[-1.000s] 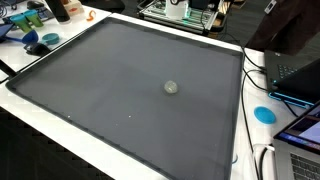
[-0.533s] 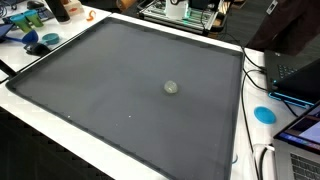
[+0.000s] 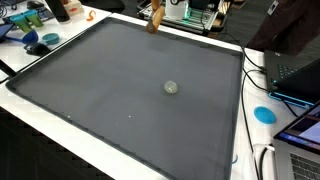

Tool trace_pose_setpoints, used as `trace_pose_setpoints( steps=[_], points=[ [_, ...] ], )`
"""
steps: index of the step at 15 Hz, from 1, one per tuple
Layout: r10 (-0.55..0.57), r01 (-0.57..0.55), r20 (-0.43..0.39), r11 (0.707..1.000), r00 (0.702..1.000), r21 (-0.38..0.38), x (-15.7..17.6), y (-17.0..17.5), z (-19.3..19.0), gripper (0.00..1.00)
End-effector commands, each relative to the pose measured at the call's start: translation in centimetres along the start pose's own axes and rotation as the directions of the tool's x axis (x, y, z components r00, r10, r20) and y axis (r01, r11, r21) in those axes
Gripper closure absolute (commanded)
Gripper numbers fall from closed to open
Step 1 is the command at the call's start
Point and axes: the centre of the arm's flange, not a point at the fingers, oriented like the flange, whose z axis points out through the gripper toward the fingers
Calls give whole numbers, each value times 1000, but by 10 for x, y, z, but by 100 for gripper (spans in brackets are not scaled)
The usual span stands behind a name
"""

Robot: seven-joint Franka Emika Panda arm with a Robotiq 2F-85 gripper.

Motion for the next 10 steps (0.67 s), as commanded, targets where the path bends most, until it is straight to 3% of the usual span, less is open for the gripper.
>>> trace_pose_setpoints(
  steps=[1,5,10],
  points=[
    [-44,44,27,999,999,-2,49,-46,-3,77],
    [-150,150,5,989,989,-3,75,-93,9,77],
    [-250,246,-67,967,966,-60,86,-143,21,77]
  ],
)
